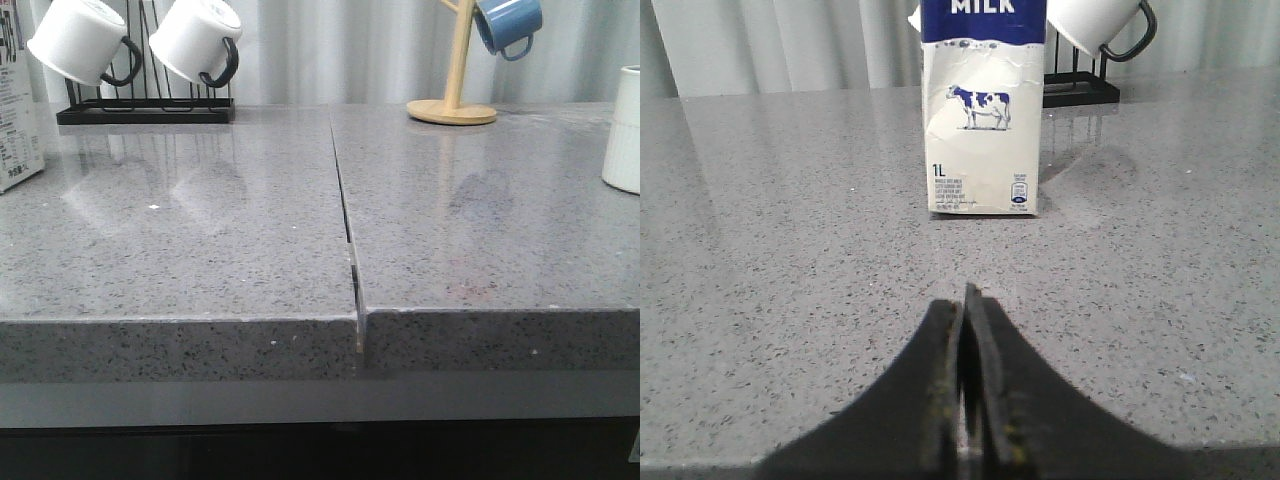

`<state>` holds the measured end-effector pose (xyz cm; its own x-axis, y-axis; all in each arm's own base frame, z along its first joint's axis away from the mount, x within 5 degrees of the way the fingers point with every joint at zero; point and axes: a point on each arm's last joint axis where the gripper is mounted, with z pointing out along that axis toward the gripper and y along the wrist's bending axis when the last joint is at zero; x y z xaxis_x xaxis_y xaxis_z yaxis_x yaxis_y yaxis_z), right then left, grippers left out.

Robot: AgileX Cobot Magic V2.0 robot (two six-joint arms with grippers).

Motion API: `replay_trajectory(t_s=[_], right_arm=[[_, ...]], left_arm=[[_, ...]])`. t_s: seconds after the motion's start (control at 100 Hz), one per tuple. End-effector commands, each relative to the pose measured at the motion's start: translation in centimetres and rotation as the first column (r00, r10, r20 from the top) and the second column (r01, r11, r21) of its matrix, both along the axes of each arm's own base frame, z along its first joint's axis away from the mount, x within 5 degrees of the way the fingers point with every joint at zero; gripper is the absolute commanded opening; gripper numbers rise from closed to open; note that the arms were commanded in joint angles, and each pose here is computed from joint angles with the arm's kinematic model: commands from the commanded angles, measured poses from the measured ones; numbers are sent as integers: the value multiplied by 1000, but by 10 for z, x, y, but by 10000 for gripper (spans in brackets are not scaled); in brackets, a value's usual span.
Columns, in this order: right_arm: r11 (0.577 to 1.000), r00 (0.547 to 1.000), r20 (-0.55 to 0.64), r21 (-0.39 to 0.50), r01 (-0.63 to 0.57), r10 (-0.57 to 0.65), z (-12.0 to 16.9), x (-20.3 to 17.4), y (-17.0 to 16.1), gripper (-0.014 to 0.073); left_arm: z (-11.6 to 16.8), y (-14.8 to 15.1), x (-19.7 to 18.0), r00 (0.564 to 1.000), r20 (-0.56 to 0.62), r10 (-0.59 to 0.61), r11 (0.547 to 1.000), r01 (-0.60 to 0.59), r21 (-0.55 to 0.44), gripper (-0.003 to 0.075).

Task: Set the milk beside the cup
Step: 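Grasp the white HOME mug by its handle with the right gripper, then lift the mug and carry it farther from the robot, toward the center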

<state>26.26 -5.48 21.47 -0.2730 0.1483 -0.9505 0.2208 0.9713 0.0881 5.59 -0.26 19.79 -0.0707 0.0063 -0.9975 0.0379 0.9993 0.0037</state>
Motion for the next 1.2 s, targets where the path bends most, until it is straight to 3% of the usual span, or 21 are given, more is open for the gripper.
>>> replay_trajectory(t_s=[0.0, 0.27, 0.51, 0.7, 0.95, 1.19], right_arm=[[999, 989, 145, -35, -9, 14, 24, 11, -1, 288], [999, 987, 161, -44, -12, 19, 26, 33, -6, 272], [999, 987, 157, -46, -13, 20, 24, 36, -7, -76], [995, 982, 180, -87, -41, 56, 34, 33, -1, -68], [979, 944, 264, -108, -176, 199, 66, 20, 44, -68], [956, 911, 294, -50, -289, 291, 71, 16, 86, -67]], left_arm=[[-5, 0, 0, 998, 65, 5, 1000, -3, -21, -21], [-5, 0, 0, 998, 65, 5, 1000, -3, -21, -21], [-5, 0, 0, 998, 65, 5, 1000, -3, -21, -21], [-5, 0, 0, 998, 65, 5, 1000, -3, -21, -20], [-5, 0, 0, 998, 65, 5, 1000, -3, -21, -21], [-5, 0, 0, 998, 65, 5, 1000, -3, -21, -20]])
